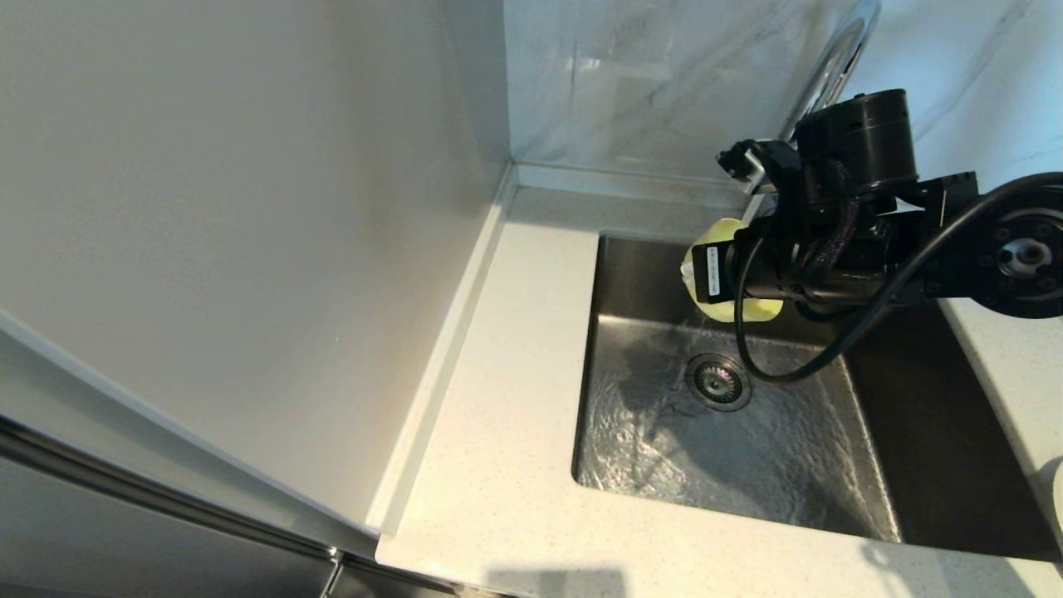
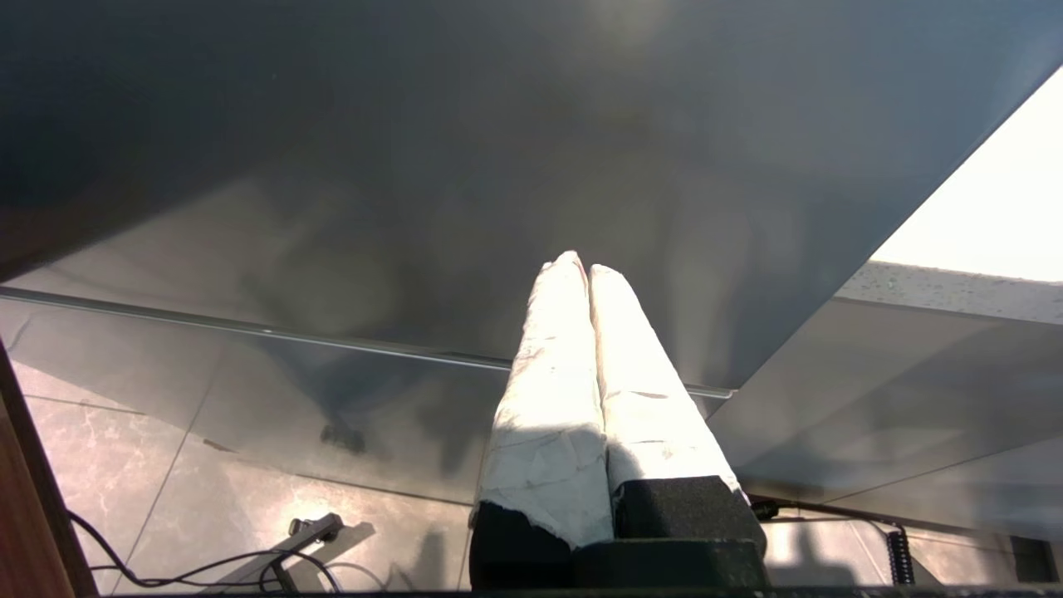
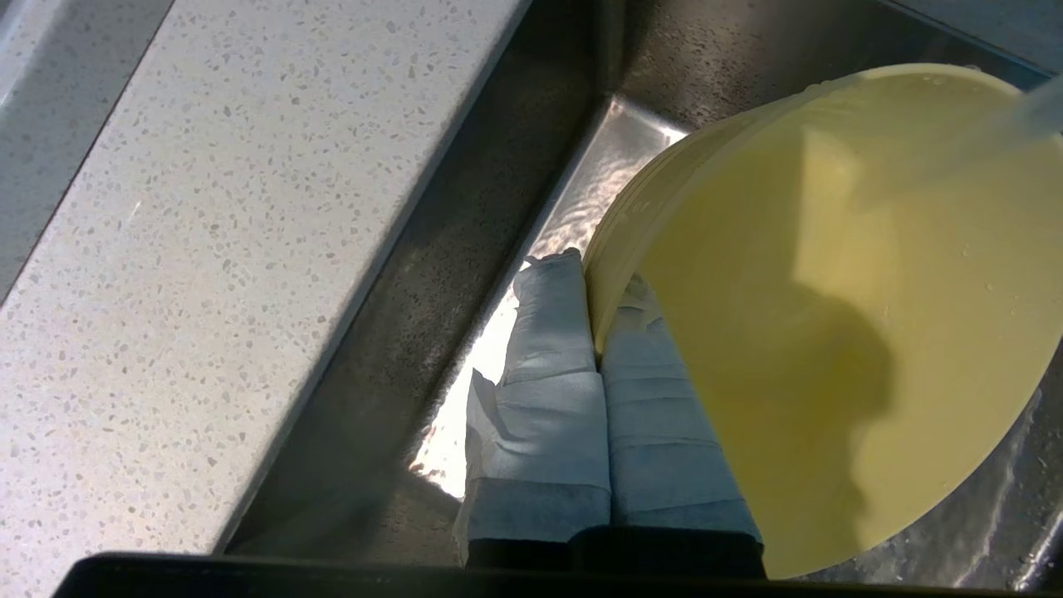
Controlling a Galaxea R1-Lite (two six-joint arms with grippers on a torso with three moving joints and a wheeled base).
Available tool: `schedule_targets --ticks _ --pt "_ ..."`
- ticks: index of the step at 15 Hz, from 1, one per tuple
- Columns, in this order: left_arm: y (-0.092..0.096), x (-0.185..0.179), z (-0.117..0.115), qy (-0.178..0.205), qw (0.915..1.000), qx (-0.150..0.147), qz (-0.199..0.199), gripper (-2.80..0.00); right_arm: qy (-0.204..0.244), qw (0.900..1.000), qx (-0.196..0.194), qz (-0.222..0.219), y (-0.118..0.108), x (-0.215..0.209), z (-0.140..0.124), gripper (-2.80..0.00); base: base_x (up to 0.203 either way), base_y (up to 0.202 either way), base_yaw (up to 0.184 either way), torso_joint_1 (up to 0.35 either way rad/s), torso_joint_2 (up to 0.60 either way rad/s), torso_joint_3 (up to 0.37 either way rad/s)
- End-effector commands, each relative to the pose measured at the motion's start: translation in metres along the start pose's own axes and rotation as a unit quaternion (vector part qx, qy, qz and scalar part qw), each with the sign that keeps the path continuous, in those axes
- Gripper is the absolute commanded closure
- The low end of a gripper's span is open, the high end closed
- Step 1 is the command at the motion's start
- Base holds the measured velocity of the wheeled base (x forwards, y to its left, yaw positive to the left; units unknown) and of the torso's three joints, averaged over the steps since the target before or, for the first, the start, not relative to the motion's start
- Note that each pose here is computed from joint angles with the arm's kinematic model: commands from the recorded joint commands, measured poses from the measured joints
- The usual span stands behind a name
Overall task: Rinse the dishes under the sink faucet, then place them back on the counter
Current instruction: Rinse the bowl
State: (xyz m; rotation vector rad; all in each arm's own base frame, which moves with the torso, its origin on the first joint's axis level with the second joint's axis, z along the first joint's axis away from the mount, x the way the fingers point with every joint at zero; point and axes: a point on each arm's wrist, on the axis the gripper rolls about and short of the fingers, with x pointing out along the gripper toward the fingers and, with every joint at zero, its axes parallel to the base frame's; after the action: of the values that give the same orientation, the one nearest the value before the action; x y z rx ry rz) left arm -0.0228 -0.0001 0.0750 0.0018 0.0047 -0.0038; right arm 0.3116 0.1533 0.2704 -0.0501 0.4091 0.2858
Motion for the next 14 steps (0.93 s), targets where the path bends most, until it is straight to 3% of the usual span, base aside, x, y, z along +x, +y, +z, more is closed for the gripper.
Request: schedule_targets --ticks 1,9,12,14 --pt "0.0 0.0 0.0 0.0 1.0 0.0 0.0 0.0 0.003 1.0 -0.001 -0.001 0.001 0.004 -0.001 0.0 0.0 0.0 0.0 0.0 0.0 0.0" --pt "0.0 0.0 0.0 0.0 1.0 0.0 0.0 0.0 0.026 0.999 0.009 -0.022 -0.012 -0.002 -0.015 0.0 0.0 0.0 0.0 0.0 0.0 0.0" --pt "0.0 0.0 0.0 0.0 1.0 0.0 0.0 0.0 0.028 0.995 0.083 -0.055 -0.046 -0.025 -0.023 0.0 0.0 0.0 0.0 0.0 0.0 0.0" --pt "0.0 0.0 0.0 0.0 1.0 0.0 0.0 0.0 0.022 0.988 0.14 -0.055 -0.071 -0.039 -0.025 0.0 0.0 0.0 0.0 0.0 0.0 0.0"
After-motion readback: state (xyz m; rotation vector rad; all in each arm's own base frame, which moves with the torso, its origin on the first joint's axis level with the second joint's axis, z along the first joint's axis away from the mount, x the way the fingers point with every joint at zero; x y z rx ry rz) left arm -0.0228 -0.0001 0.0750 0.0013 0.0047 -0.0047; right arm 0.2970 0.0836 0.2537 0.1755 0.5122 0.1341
